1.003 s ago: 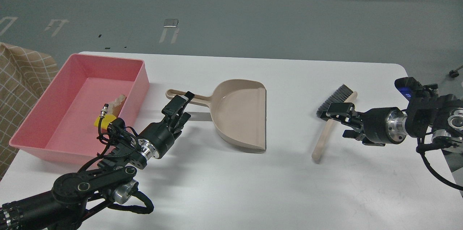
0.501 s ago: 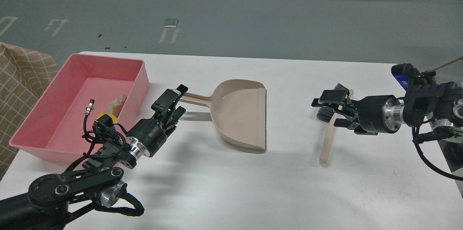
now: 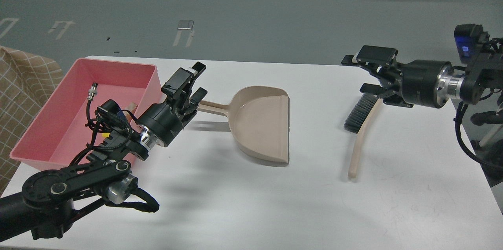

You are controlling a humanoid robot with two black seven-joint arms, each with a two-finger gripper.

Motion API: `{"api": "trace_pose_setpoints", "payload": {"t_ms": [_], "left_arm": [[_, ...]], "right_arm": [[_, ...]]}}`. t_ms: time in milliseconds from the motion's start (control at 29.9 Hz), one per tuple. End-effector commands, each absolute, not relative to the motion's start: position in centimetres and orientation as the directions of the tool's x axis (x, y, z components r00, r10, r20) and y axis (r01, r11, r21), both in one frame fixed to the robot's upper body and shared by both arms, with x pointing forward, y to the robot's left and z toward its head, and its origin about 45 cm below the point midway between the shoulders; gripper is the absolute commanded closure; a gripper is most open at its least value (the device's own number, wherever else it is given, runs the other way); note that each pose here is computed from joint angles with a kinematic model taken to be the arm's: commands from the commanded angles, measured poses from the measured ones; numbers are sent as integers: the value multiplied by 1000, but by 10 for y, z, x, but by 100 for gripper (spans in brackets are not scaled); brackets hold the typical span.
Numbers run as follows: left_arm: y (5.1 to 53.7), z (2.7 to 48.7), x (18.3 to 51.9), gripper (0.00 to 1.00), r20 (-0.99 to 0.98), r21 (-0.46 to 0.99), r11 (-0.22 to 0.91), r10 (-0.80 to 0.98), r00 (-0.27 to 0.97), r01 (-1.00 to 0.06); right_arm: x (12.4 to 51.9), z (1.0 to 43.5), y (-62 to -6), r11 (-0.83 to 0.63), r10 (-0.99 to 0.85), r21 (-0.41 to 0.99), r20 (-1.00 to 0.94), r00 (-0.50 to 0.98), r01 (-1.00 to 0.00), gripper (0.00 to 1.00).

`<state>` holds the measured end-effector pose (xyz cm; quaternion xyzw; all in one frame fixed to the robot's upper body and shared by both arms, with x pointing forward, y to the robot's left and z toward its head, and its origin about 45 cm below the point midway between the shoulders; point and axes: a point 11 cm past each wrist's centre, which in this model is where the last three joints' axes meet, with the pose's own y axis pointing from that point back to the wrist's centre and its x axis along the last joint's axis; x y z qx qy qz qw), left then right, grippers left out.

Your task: Sweep and dump garbage into bin

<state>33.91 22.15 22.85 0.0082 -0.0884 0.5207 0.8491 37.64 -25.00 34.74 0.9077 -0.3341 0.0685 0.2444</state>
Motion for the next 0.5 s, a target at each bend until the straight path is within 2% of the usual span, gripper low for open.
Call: {"api": "trace_pose_setpoints", "payload": {"t_ms": [0, 100, 267, 468], "left_arm": [[220, 256, 360, 2, 206, -133, 487, 865, 457, -863], [217, 277, 375, 2, 236, -168, 515, 849, 473, -841], [215, 312, 399, 2, 251, -211, 556, 825, 506, -804], [221, 333, 417, 2, 276, -235, 554, 826, 492, -798]], "right_arm": [[384, 380, -256, -674, -628, 279, 271, 730, -684, 0], [389, 401, -270, -668, -678, 200, 235, 697, -717, 0], [410, 421, -289, -643, -764, 18, 60, 643, -766, 0], [442, 419, -301, -563, -786, -154, -202, 584, -812, 1]]}}
